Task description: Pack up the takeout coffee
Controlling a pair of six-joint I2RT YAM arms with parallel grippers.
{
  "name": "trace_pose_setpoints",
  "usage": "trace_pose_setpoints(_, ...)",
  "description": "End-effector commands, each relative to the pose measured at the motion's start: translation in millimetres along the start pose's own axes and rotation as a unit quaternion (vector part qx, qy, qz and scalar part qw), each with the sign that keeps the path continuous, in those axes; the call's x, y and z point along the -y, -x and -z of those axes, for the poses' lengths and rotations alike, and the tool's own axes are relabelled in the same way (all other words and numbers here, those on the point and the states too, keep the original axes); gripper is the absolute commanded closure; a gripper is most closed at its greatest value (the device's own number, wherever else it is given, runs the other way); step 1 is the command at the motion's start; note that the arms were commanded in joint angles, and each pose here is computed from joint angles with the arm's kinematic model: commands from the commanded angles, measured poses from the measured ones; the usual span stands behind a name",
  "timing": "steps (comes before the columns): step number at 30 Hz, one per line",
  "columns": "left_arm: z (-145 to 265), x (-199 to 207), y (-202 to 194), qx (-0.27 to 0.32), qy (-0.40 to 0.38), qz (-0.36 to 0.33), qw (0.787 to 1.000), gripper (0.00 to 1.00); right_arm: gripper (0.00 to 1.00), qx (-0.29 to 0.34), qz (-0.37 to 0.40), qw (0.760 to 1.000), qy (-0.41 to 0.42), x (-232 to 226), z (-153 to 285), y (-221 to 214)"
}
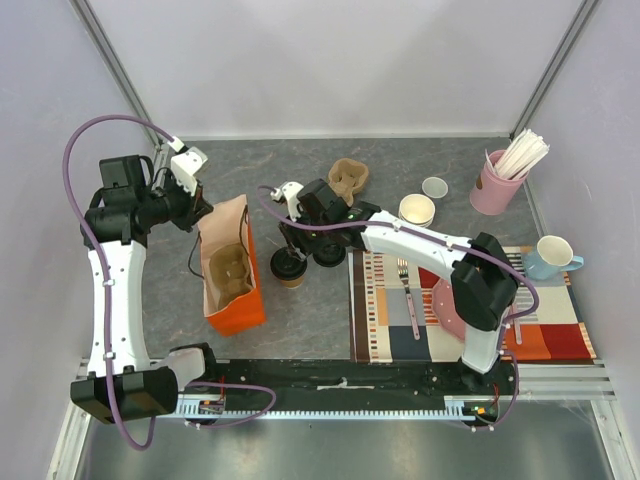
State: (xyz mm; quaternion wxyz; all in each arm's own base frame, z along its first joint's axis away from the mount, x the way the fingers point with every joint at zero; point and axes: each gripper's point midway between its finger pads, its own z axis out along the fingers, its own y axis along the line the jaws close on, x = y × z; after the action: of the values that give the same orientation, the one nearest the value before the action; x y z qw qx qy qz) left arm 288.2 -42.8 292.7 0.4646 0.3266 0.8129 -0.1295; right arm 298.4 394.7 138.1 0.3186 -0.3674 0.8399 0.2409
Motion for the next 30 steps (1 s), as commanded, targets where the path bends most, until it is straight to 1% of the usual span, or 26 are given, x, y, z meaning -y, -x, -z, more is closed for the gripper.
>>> trace_pose_setpoints(1, 5.8, 2.0, 8.8, 0.019, 0.006, 0.003, 1.000, 0.98, 0.46, 0.010, 0.037, 0.999, -0.005, -7.4, 7.8, 17.1)
trace_pose_setpoints(6, 6.0, 2.3, 9.3, 0.020, 0.005, 0.001, 1.000, 0.98, 0.51, 0.004, 0.041, 0.999, -0.020, -3.6, -1.0, 17.8)
trace_pose_setpoints(7, 6.7, 2.6, 10.1, 0.021, 0.006, 0.001, 1.000, 0.98, 0.53, -0.005, 0.042, 0.999, -0.023, -1.6, -5.0, 13.2)
trace_pose_setpoints(9, 7.1, 3.5, 9.9, 0.021, 0.005, 0.001, 1.000, 0.98, 0.53, -0.009, 0.047, 0.998, -0.028, 0.2, -7.1, 13.3)
trace_pose_setpoints(14, 7.3, 4.1, 8.7, 0.019, 0.005, 0.001, 1.000, 0.98, 0.55, -0.017, 0.049, 0.999, 0.000, -7.6, -15.5, 11.9)
trace_pose_setpoints(17, 7.8, 4.6, 9.1, 0.021, 0.005, 0.000, 1.000, 0.98, 0.61, -0.020, 0.045, 0.999, 0.001, -7.8, -19.2, 10.4)
trace_pose_setpoints(18, 7.6, 4.9, 9.3, 0.021, 0.004, 0.000, 1.000, 0.98, 0.66, -0.022, 0.045, 0.999, -0.001, -6.9, -20.4, 8.7)
trace_pose_setpoints(20, 8.3, 4.5, 9.0, 0.021, 0.006, 0.000, 1.000, 0.98, 0.70, -0.026, 0.046, 0.999, 0.000, -6.6, -20.7, 6.0)
trace_pose_setpoints(21, 8.0, 4.6, 8.5, 0.020, 0.005, 0.001, 1.000, 0.98, 0.74, -0.025, 0.047, 0.999, -0.001, -6.3, -20.4, 6.2)
trace_pose_setpoints(23, 8.0, 4.6, 8.5, 0.020, 0.005, 0.001, 1.000, 0.98, 0.79, -0.028, 0.049, 0.998, 0.000, -6.2, -20.7, 4.5)
trace_pose_setpoints(24, 7.9, 5.3, 8.3, 0.019, 0.004, 0.002, 1.000, 0.98, 0.84, -0.027, 0.050, 0.998, 0.000, -7.1, -19.2, 4.9)
trace_pose_setpoints(25, 7.5, 4.9, 8.4, 0.019, 0.004, 0.002, 1.000, 0.98, 0.86, -0.027, 0.050, 0.998, -0.003, -5.3, -18.8, 5.0)
trace_pose_setpoints(29, 6.9, 5.3, 8.7, 0.021, 0.005, 0.015, 1.000, 0.98, 0.95, -0.012, 0.056, 0.998, -0.014, -3.1, -9.3, 15.6)
trace_pose_setpoints(30, 6.2, 5.4, 8.4, 0.021, 0.004, 0.018, 1.000, 0.98, 0.99, -0.008, 0.056, 0.998, -0.016, -3.7, -4.2, 19.5)
